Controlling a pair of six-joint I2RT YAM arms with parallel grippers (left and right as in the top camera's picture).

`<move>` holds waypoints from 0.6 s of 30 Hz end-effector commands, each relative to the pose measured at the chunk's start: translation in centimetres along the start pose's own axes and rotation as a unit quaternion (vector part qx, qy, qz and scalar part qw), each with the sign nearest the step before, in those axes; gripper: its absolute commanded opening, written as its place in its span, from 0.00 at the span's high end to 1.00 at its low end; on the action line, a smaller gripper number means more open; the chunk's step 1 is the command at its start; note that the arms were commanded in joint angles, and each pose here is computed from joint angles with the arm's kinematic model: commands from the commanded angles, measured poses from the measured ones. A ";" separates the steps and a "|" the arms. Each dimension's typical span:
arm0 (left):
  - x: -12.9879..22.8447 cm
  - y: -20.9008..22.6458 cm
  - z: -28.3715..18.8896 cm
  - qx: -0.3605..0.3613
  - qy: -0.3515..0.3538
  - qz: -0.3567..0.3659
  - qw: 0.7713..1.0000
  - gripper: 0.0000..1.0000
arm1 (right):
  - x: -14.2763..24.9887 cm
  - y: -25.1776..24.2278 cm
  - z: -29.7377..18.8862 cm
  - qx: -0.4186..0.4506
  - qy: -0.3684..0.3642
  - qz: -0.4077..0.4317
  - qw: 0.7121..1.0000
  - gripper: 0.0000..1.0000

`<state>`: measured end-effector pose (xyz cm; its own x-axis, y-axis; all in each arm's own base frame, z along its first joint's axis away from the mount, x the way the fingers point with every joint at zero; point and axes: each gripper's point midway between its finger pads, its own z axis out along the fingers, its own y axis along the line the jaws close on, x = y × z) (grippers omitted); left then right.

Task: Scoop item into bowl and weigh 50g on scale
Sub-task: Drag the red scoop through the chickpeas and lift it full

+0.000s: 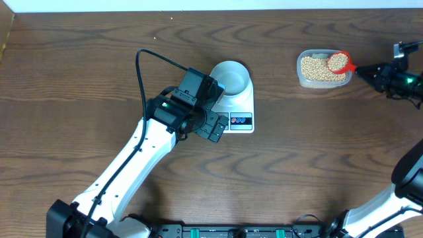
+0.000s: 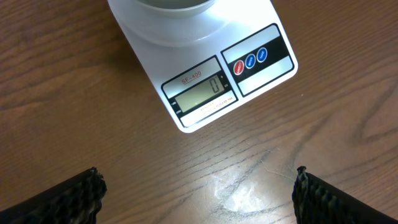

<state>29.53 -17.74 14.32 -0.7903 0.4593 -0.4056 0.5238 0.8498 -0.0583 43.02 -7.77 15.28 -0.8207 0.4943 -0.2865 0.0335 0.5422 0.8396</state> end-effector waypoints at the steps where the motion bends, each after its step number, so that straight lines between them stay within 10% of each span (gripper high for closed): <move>1: -0.2 0.3 -0.2 -0.006 -0.004 0.006 1.000 0.02 | -0.1 0.7 0.4 -0.078 0.002 0.006 0.997 0.99; 18: -0.2 0.3 -0.2 -0.006 -0.004 0.006 1.000 0.02 | 0.9 6.2 2.4 -0.209 0.036 -0.022 0.977 0.98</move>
<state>29.54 -17.75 14.33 -0.7901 0.4592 -0.4060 0.5239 0.8498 -0.0583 43.99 -4.82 17.67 -0.8333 0.4590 -0.3082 -0.1758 0.3085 0.9348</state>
